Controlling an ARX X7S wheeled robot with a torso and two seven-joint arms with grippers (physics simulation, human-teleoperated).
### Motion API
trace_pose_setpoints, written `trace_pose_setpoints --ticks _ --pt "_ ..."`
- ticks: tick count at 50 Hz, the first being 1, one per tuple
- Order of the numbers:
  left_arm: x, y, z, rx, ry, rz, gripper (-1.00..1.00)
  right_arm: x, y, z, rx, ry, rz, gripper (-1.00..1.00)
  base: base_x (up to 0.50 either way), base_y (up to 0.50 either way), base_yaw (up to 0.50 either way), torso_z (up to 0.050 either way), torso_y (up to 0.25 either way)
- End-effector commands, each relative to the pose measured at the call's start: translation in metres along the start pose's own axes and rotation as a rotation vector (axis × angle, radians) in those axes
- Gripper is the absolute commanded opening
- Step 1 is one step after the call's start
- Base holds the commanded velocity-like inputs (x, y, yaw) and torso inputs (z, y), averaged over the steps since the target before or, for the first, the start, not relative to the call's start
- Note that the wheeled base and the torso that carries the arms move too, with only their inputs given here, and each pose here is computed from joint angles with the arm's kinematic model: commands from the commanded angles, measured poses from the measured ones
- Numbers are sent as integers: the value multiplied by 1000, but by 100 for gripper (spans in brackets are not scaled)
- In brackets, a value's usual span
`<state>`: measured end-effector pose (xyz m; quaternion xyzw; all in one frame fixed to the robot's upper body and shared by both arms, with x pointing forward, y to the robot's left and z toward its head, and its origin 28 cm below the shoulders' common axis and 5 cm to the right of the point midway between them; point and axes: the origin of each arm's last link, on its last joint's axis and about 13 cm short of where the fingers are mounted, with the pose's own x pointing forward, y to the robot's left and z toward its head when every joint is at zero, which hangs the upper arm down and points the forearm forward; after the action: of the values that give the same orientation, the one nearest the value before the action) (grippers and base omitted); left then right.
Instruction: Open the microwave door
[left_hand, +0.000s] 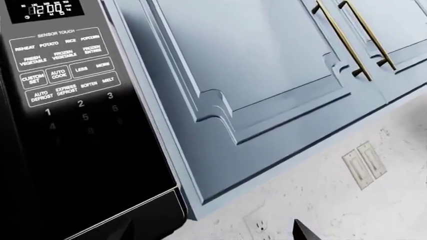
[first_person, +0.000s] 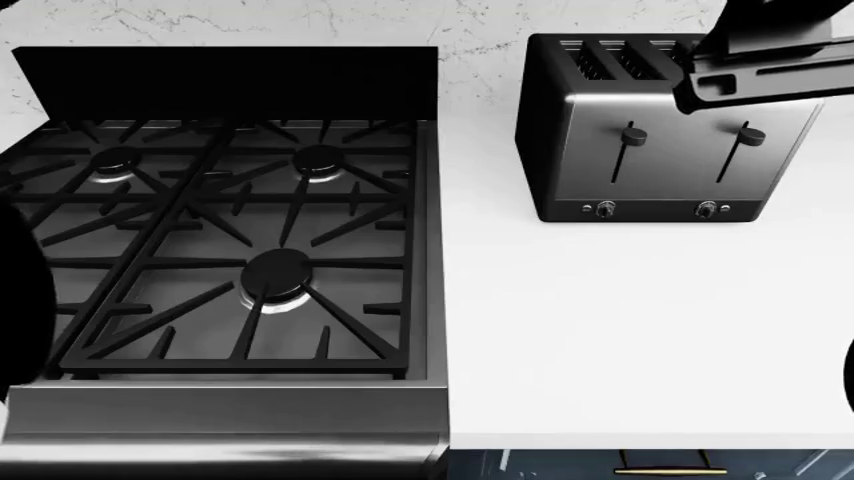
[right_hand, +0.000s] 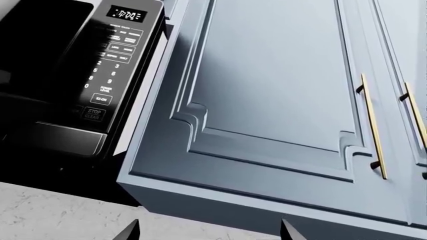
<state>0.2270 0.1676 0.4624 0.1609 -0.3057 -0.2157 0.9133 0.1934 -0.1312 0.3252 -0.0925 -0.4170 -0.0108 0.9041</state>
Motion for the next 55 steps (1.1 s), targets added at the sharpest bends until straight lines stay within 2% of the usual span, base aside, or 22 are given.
trace_pose_setpoints --ticks 1,18,55 --pt "25 7 -2 -13 43 3 100 -1 0 -1 2 2 -5 100 0 0 0 0 0" --pt "63 19 -4 -7 65 27 100 -2 -2 -1 4 -4 -17 100 0 0 0 0 0" --pt "103 42 8 24 68 92 100 -4 -8 5 -7 -12 -35 100 0 0 0 0 0"
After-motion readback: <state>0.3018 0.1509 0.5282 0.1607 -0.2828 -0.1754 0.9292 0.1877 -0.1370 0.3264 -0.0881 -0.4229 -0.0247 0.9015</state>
